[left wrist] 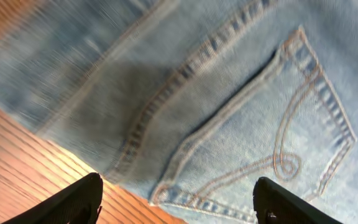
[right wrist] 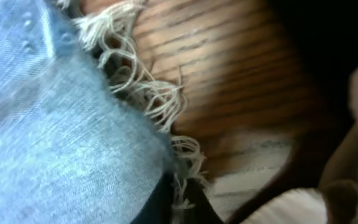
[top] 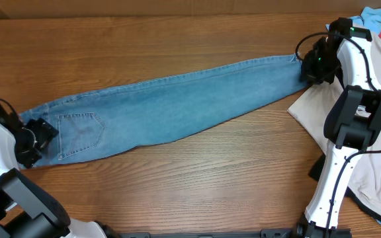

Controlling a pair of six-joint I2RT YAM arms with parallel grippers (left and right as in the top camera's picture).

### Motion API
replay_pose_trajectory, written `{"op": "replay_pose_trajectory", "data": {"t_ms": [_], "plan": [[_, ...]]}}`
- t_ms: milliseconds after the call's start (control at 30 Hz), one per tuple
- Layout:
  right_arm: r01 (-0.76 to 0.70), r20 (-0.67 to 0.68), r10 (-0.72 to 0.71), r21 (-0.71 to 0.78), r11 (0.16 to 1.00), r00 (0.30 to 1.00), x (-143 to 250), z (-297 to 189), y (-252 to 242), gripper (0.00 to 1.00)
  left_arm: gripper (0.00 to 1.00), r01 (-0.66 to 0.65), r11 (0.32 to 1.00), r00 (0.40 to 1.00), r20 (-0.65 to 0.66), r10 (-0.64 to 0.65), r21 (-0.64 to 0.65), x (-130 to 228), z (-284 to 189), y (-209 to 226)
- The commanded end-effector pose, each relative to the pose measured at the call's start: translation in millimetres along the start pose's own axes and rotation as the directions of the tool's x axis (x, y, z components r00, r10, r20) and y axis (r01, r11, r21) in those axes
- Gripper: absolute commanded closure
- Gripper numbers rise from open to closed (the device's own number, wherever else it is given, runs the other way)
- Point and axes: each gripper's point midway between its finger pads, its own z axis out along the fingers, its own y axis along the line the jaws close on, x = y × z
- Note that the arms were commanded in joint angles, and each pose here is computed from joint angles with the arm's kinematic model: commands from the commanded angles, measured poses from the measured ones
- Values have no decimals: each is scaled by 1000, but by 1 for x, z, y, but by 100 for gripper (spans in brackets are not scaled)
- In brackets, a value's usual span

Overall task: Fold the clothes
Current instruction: 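Carry the hem end leftward with the right gripper toward the waistband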

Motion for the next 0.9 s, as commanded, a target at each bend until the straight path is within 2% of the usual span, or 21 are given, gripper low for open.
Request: {"op": "replay_pose_trajectory", "data": {"t_ms": [0, 167, 300, 433, 667, 767, 867], "plan": [[-13, -109, 9, -38, 999, 994, 26, 15, 7, 96, 23, -20, 1000, 998, -64, 19, -10, 25, 11, -6], [-30, -198, 24, -30, 999, 980, 48, 12, 8, 96, 28, 11, 999, 996, -89, -15, -51, 45, 32, 2], [-25, -257, 19, -22, 999, 966, 64, 10, 16, 96, 29, 7, 995, 999, -48, -12, -95, 44, 45, 14], [-7, -301, 2, -15, 1000, 954, 76, 10, 26, 96, 30, 17, 985, 998, 64, -6, -169, 21, 46, 27], [41, -364, -40, -6, 999, 931, 97, 11, 51, 96, 27, 38, 995, 952, 306, -7, -97, -40, 36, 14], [61, -371, -60, -10, 998, 927, 100, 13, 60, 96, 26, 40, 996, 945, 328, -10, -86, -46, 35, 12], [73, -335, -75, -18, 997, 939, 92, 16, 63, 96, 21, 29, 997, 968, 252, -11, -69, -28, 40, 10]]}}
